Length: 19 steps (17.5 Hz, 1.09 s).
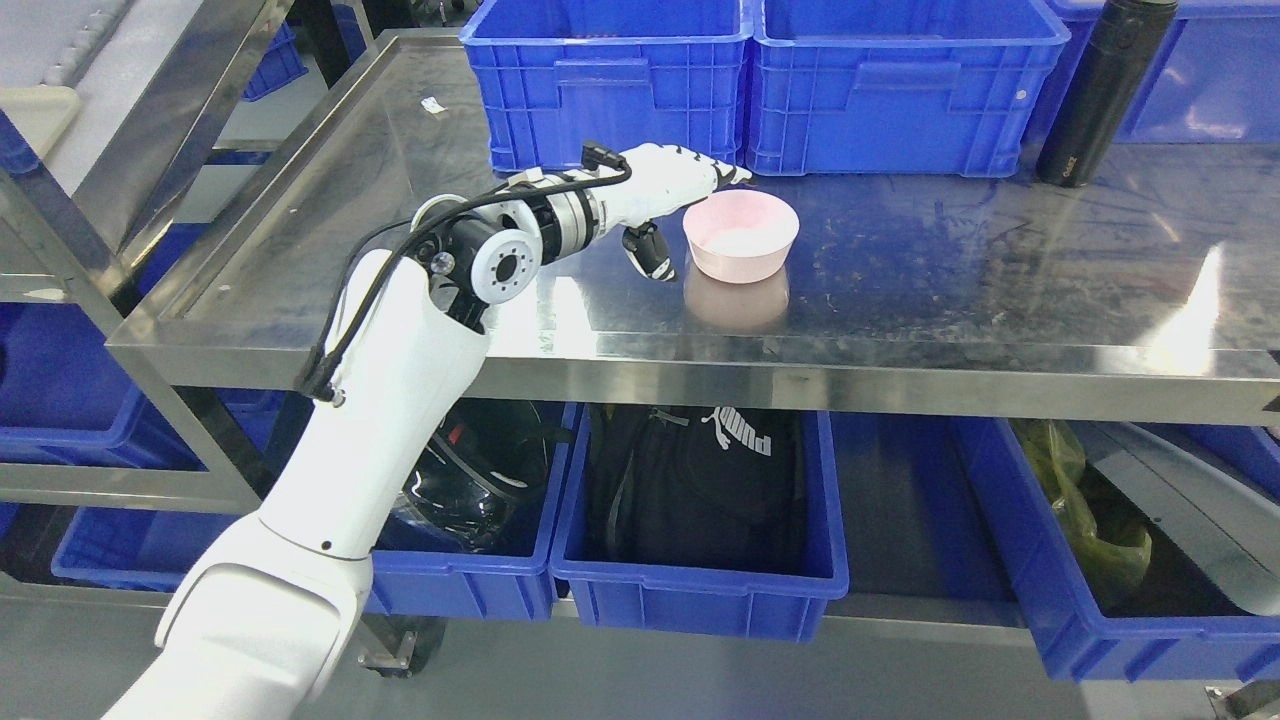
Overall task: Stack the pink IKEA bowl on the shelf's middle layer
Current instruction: 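Grasp the pink bowl's rim with the left hand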
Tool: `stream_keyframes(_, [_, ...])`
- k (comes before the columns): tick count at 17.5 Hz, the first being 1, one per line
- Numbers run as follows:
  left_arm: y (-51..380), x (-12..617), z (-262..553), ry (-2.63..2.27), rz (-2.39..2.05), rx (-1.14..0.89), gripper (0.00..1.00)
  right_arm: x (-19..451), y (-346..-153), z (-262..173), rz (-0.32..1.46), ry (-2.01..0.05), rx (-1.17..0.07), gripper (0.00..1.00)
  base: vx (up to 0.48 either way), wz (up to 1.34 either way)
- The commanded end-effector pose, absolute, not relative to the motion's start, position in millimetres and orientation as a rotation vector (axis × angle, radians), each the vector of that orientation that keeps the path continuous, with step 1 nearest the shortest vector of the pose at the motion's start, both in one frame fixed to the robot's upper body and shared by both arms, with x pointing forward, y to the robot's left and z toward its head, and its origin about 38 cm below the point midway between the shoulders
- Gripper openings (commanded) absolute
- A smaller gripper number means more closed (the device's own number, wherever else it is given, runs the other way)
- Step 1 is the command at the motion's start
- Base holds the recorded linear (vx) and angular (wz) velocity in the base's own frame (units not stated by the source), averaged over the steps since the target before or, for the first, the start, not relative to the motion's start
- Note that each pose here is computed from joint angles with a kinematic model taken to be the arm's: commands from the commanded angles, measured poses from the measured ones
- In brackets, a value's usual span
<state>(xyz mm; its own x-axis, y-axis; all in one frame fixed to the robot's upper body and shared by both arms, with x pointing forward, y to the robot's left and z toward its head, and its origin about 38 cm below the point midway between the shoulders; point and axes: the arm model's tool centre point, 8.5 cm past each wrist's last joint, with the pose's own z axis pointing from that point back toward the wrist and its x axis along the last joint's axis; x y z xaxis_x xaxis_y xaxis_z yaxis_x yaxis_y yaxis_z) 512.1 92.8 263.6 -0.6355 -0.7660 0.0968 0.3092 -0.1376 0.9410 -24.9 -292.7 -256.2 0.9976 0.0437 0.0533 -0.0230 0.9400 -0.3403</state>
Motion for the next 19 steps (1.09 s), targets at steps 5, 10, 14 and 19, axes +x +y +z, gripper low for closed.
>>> stream_keyframes(5, [74,547,206,-1.151,-1.864,0.420,0.88,-19,-303.8,-255,0.038,-0.078,-0.363,1.00,0.002,-0.01])
stream_keyframes(10, [81,552,196,-1.129,-1.843,0.423,0.82,-19,-303.8,-255,0.040,-0.078,-0.363,1.00,0.000,0.00])
stream_keyframes(14, [80,552,191,-1.139,-1.856,0.409,0.77,-19,-303.8,-255,0.040,-0.078,-0.363,1.00,0.000,0.00])
stream_keyframes(19, [78,553,190,-1.217,-1.884,0.407,0.73,-19,-303.8,-255,0.040,-0.078,-0.363,1.00,0.000,0.00])
